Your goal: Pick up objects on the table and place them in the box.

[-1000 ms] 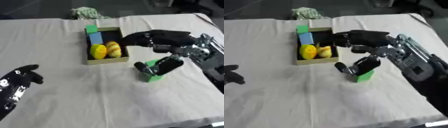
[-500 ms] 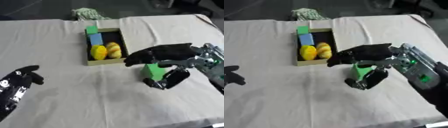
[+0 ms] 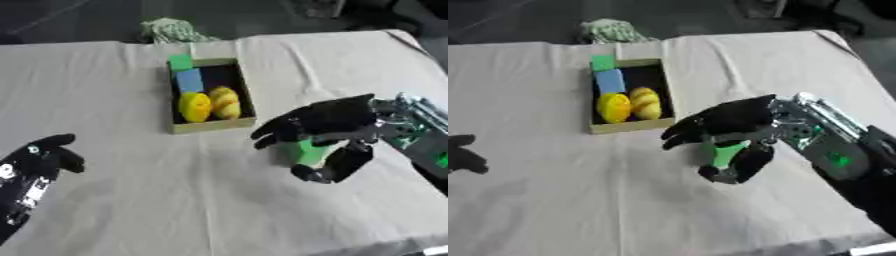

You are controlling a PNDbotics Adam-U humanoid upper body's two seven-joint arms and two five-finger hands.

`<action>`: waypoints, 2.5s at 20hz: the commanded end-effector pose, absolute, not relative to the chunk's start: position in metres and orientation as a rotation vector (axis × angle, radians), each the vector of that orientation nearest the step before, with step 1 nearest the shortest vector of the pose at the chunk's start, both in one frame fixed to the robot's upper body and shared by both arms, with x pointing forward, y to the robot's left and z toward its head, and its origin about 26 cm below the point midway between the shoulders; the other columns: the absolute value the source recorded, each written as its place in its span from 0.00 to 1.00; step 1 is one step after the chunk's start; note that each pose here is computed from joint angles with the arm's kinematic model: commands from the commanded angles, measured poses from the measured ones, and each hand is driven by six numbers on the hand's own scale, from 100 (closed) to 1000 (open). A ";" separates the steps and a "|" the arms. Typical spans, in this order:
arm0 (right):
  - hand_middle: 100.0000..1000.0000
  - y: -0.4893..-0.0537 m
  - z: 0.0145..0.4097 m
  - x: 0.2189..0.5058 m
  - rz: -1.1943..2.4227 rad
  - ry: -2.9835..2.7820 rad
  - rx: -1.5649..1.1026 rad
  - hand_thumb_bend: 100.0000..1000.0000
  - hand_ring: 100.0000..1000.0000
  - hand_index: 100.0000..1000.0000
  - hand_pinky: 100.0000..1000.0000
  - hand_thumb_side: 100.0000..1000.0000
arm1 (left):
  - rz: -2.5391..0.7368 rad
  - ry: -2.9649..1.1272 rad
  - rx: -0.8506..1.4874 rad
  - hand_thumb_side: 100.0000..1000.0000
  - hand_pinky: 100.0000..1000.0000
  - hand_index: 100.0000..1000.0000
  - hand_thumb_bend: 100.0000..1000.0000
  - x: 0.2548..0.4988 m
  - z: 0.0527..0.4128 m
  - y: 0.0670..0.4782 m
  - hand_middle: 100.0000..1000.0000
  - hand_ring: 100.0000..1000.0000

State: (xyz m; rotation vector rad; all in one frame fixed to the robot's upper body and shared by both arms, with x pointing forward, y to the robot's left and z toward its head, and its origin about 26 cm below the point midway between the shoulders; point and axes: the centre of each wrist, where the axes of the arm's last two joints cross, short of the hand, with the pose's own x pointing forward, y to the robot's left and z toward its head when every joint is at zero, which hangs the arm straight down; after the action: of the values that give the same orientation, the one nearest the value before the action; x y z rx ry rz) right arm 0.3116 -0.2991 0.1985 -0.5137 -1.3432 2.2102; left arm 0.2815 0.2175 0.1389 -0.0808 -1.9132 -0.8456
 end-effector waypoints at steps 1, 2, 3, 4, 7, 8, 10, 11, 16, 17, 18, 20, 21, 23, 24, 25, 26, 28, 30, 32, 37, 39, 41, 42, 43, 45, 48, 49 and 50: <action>1.00 -0.309 0.197 0.321 2.221 -1.272 -0.582 0.08 1.00 1.00 0.90 0.17 | -0.868 -1.929 -0.063 0.80 0.82 0.86 0.00 0.280 0.146 0.220 0.57 0.62; 1.00 -0.312 0.194 0.324 2.216 -1.254 -0.588 0.08 1.00 1.00 0.90 0.17 | -0.868 -1.929 -0.063 0.80 0.82 0.86 0.00 0.280 0.145 0.220 0.57 0.62; 1.00 -0.314 0.191 0.326 2.212 -1.240 -0.593 0.09 1.00 1.00 0.90 0.18 | -0.867 -1.929 -0.062 0.80 0.82 0.86 0.00 0.280 0.145 0.220 0.57 0.62; 1.00 -0.317 0.189 0.328 2.207 -1.228 -0.600 0.09 1.00 1.00 0.90 0.18 | -0.867 -1.929 -0.061 0.80 0.82 0.86 0.00 0.280 0.145 0.220 0.57 0.62; 1.00 -0.325 0.182 0.332 2.183 -1.203 -0.610 0.08 1.00 1.00 0.90 0.18 | -0.867 -1.927 -0.063 0.81 0.82 0.86 0.00 0.280 0.145 0.220 0.57 0.62; 0.99 -0.328 0.180 0.333 2.174 -1.196 -0.612 0.08 1.00 1.00 0.90 0.18 | -0.868 -1.926 -0.064 0.81 0.82 0.87 0.00 0.280 0.145 0.219 0.57 0.62; 0.99 -0.332 0.177 0.334 2.160 -1.188 -0.615 0.08 1.00 1.00 0.90 0.18 | -0.869 -1.925 -0.065 0.81 0.82 0.86 0.00 0.279 0.145 0.219 0.57 0.62; 0.99 -0.333 0.176 0.334 2.158 -1.187 -0.616 0.08 1.00 1.00 0.90 0.18 | -0.869 -1.925 -0.066 0.81 0.82 0.86 0.00 0.279 0.145 0.219 0.57 0.62; 0.98 -0.341 0.174 0.337 2.109 -1.188 -0.633 0.05 0.99 1.00 0.89 0.17 | -0.868 -1.924 -0.065 0.81 0.82 0.87 0.00 0.279 0.144 0.220 0.57 0.63; 0.98 -0.343 0.173 0.338 2.096 -1.189 -0.635 0.05 0.99 1.00 0.89 0.17 | -0.868 -1.923 -0.065 0.81 0.82 0.87 0.00 0.279 0.144 0.220 0.57 0.63; 0.93 -0.344 0.172 0.338 2.086 -1.191 -0.636 0.04 0.97 1.00 0.88 0.17 | -0.868 -1.923 -0.066 0.81 0.82 0.87 0.00 0.279 0.144 0.220 0.57 0.63; 0.85 -0.346 0.171 0.338 2.071 -1.196 -0.636 0.03 0.93 1.00 0.86 0.17 | -0.869 -1.920 -0.067 0.81 0.82 0.87 0.00 0.279 0.144 0.219 0.57 0.63; 0.81 -0.347 0.172 0.338 2.064 -1.203 -0.638 0.03 0.92 1.00 0.86 0.17 | -0.869 -1.919 -0.067 0.81 0.82 0.87 0.00 0.279 0.144 0.219 0.57 0.63; 0.71 -0.347 0.173 0.339 2.045 -1.228 -0.648 0.01 0.88 1.00 0.84 0.17 | -0.869 -1.918 -0.067 0.82 0.82 0.87 0.00 0.279 0.144 0.219 0.57 0.63; 0.65 -0.347 0.174 0.339 2.034 -1.245 -0.652 0.00 0.86 1.00 0.83 0.16 | -0.869 -1.918 -0.067 0.82 0.82 0.87 0.00 0.279 0.144 0.219 0.57 0.63; 0.64 -0.347 0.175 0.339 2.021 -1.267 -0.655 0.00 0.86 1.00 0.83 0.16 | -0.869 -1.917 -0.068 0.82 0.82 0.87 0.00 0.279 0.144 0.219 0.57 0.63; 0.60 -0.346 0.177 0.339 2.010 -1.288 -0.658 0.00 0.85 1.00 0.83 0.15 | -0.869 -1.917 -0.068 0.82 0.82 0.87 0.00 0.279 0.143 0.219 0.57 0.63; 0.58 -0.344 0.184 0.339 1.990 -1.338 -0.666 0.00 0.84 1.00 0.82 0.15 | -0.868 -1.915 -0.067 0.82 0.82 0.87 0.00 0.279 0.143 0.219 0.57 0.63; 0.58 -0.342 0.195 0.341 1.975 -1.389 -0.680 0.00 0.84 1.00 0.82 0.14 | -0.868 -1.913 -0.067 0.82 0.82 0.87 0.00 0.279 0.143 0.219 0.57 0.63; 0.57 -0.339 0.209 0.344 1.958 -1.443 -0.699 0.00 0.84 1.00 0.82 0.13 | -0.869 -1.911 -0.070 0.82 0.82 0.87 0.00 0.278 0.143 0.219 0.57 0.63; 0.55 -0.335 0.236 0.361 1.888 -1.539 -0.725 0.00 0.83 1.00 0.81 0.11 | -0.871 -1.906 -0.081 0.83 0.82 0.87 0.00 0.278 0.141 0.218 0.57 0.63; 0.55 -0.334 0.242 0.370 1.851 -1.571 -0.731 0.00 0.83 1.00 0.81 0.10 | -0.872 -1.905 -0.091 0.83 0.82 0.87 0.00 0.278 0.141 0.216 0.57 0.63; 0.54 -0.332 0.246 0.380 1.820 -1.595 -0.739 0.00 0.82 0.99 0.81 0.09 | -0.873 -1.904 -0.100 0.83 0.82 0.87 0.00 0.277 0.141 0.215 0.57 0.63; 0.54 -0.330 0.249 0.386 1.807 -1.603 -0.743 0.00 0.82 0.99 0.81 0.09 | -0.874 -1.905 -0.104 0.83 0.82 0.87 0.00 0.277 0.141 0.214 0.57 0.63; 0.53 -0.329 0.252 0.391 1.792 -1.611 -0.751 0.00 0.82 0.99 0.81 0.08 | -0.876 -1.906 -0.109 0.83 0.82 0.87 0.00 0.278 0.141 0.213 0.57 0.63; 0.52 -0.327 0.257 0.401 1.759 -1.628 -0.767 0.00 0.82 0.99 0.81 0.07 | -0.881 -1.909 -0.119 0.84 0.82 0.87 0.00 0.278 0.142 0.211 0.57 0.63; 0.52 -0.329 0.259 0.413 1.697 -1.651 -0.799 0.00 0.81 0.98 0.80 0.06 | -0.895 -1.915 -0.137 0.84 0.82 0.87 0.00 0.278 0.143 0.208 0.57 0.63; 0.52 -0.330 0.258 0.417 1.683 -1.656 -0.807 0.00 0.81 0.98 0.80 0.05 | -0.897 -1.916 -0.141 0.84 0.82 0.87 0.00 0.278 0.143 0.208 0.57 0.63; 0.52 -0.331 0.257 0.420 1.664 -1.664 -0.814 0.00 0.81 0.98 0.80 0.05 | -0.900 -1.917 -0.144 0.84 0.82 0.87 0.00 0.279 0.144 0.207 0.57 0.63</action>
State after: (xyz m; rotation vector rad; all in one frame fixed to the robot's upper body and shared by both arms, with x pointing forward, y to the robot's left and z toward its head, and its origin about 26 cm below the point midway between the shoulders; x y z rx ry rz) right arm 0.4184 -0.3238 0.2464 -0.7637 -1.6515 1.6902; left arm 0.2798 0.2086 0.1363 -0.1371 -1.8899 -0.8837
